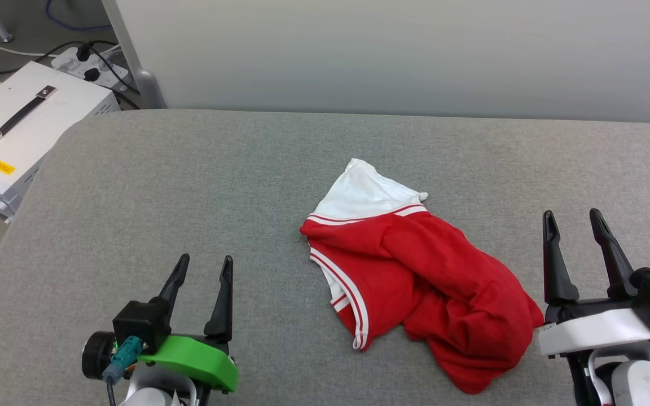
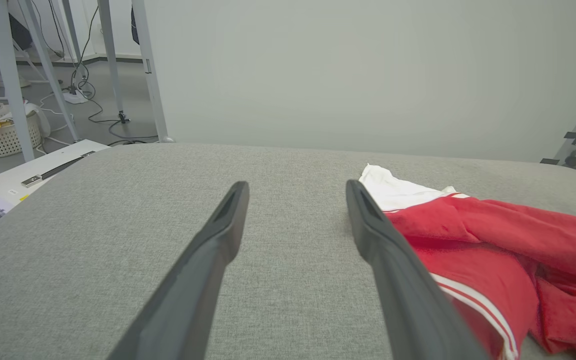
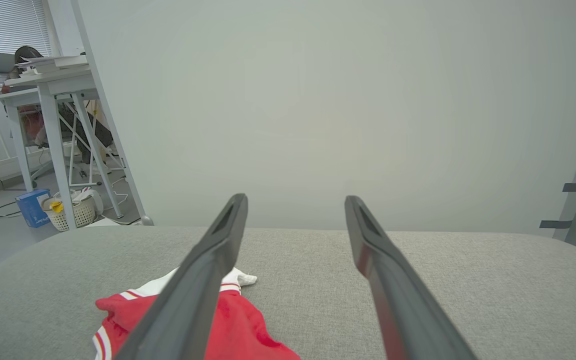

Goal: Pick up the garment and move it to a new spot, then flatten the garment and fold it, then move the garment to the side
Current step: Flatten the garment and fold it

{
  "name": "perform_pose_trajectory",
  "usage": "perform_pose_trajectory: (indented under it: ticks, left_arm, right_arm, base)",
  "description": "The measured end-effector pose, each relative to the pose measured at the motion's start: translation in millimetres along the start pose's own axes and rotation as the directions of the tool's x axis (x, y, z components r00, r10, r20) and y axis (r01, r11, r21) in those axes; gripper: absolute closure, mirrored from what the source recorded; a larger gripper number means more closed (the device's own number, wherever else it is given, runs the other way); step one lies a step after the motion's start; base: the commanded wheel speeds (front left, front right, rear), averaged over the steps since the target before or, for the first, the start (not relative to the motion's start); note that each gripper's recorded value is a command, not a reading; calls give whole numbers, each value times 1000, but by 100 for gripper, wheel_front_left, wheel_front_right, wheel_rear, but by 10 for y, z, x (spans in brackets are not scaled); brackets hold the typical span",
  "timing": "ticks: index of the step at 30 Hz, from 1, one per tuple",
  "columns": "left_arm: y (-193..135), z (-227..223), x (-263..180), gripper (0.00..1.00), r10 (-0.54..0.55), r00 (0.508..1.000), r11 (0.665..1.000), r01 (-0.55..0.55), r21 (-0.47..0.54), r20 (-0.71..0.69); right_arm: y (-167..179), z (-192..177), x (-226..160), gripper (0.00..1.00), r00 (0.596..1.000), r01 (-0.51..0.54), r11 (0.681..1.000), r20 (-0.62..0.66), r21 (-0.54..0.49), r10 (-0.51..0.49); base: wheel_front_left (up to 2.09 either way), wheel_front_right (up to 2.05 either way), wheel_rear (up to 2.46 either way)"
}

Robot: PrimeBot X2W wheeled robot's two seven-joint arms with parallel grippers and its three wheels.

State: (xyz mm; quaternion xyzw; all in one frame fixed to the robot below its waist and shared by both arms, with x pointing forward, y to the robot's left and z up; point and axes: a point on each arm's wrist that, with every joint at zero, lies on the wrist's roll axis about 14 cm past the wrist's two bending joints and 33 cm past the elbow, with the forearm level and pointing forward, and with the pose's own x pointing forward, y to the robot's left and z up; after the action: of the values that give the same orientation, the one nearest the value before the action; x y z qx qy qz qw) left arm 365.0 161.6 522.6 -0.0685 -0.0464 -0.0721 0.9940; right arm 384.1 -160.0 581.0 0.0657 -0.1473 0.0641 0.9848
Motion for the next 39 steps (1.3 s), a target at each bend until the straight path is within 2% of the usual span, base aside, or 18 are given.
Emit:
perform_pose_trajectory:
  ticks: [6,11,14,16,19,21,27,34,39]
  left_arm:
    - [-43,-25,-5,0,-10,1000,1000,10,-1,1]
    - [-18,-96,-8,0,3,1000,1000,-3,-9,-17]
    - [10,-121,21,0,14,1000,1000,-14,-10,-21]
    - [24,-117,69,0,21,1000,1000,-21,-15,-17]
    - [76,-109,136,0,38,999,999,-38,-19,-11]
    - [121,-124,160,0,53,999,998,-53,-22,-13]
    - [334,-216,124,0,122,992,992,-123,-12,-44]
    - [529,-285,44,0,185,980,983,-185,6,-74]
    - [644,-332,-37,0,228,969,974,-228,8,-96]
  right_arm:
    - [-6,-76,15,0,1000,2,1000,-20,4,-2]
    - [134,-348,69,0,994,-44,999,-99,-1,44]
    - [303,-517,269,0,975,-118,992,-193,-33,110]
    - [419,-657,449,0,942,-194,979,-289,-62,169]
    - [505,-919,641,0,862,-300,948,-454,-104,223]
    - [557,-993,808,0,825,-327,942,-511,-80,243]
    - [651,-1498,1055,0,592,-416,908,-770,-41,237]
    - [803,-2005,1117,0,375,-490,872,-902,4,215]
    - [842,-2350,1032,0,268,-527,850,-945,21,190]
  base:
    - [0,0,0]
    - [0,0,0]
    - [0,0,0]
    - [0,0,0]
    - [0,0,0]
    - [0,0,0]
    - [0,0,0]
    - [0,0,0]
    - [0,0,0]
